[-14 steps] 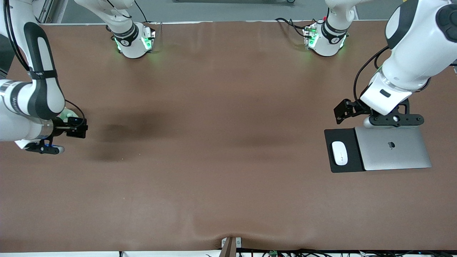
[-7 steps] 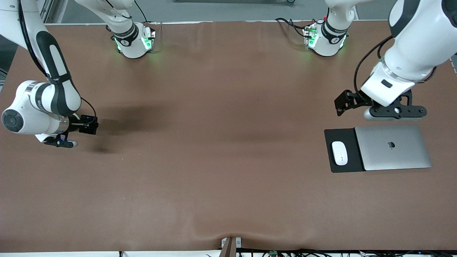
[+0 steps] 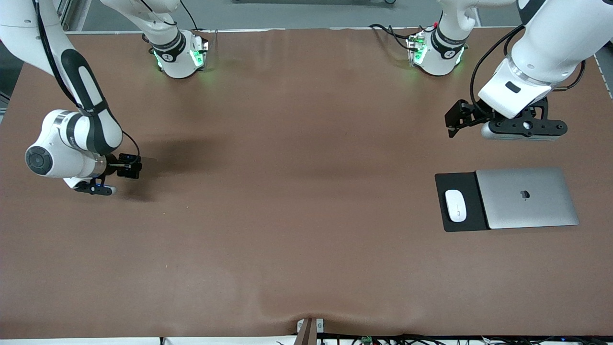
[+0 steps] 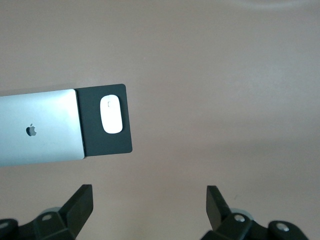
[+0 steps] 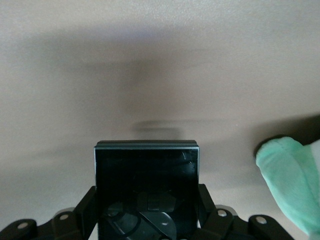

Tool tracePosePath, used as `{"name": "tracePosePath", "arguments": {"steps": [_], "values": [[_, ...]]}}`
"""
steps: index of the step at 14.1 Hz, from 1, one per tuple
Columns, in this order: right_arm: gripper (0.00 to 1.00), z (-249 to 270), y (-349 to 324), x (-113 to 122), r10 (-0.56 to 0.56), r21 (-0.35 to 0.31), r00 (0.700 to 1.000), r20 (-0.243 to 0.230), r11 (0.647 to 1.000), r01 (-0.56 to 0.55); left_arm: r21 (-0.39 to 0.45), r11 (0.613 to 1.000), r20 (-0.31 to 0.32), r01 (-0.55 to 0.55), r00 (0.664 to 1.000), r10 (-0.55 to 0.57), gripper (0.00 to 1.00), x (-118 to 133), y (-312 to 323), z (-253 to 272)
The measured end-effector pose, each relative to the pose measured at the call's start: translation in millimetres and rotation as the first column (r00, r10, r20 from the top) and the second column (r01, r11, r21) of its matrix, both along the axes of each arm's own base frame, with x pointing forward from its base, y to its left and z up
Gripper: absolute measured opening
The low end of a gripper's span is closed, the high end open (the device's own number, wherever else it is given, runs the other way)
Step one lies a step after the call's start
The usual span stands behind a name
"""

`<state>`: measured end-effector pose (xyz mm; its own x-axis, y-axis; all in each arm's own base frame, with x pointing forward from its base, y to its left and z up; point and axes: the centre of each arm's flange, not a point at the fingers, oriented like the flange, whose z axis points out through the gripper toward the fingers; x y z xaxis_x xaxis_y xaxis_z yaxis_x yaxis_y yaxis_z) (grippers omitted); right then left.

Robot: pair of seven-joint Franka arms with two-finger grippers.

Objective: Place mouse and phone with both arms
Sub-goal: 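Lower the black phone beside the green plush and open the right gripper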

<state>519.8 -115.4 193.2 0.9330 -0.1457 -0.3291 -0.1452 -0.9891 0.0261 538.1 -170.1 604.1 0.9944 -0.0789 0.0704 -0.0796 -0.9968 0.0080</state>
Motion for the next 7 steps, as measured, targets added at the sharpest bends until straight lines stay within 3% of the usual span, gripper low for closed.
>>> {"name": "tracePosePath", "arguments": {"steps": [6, 7], "values": [[0.81, -23, -3, -3, 0.065, 0.025, 0.998, -0.009, 0.998, -0.065, -0.011, 1.000, -0.029, 0.018, 0.999, -0.018, 1.00, -9, 4, -18], [0.86, -24, -8, -4, 0.075, 0.032, 0.997, -0.007, 0.997, -0.075, -0.010, 1.000, -0.028, 0.019, 0.999, -0.019, 1.00, -11, 4, -19]]}}
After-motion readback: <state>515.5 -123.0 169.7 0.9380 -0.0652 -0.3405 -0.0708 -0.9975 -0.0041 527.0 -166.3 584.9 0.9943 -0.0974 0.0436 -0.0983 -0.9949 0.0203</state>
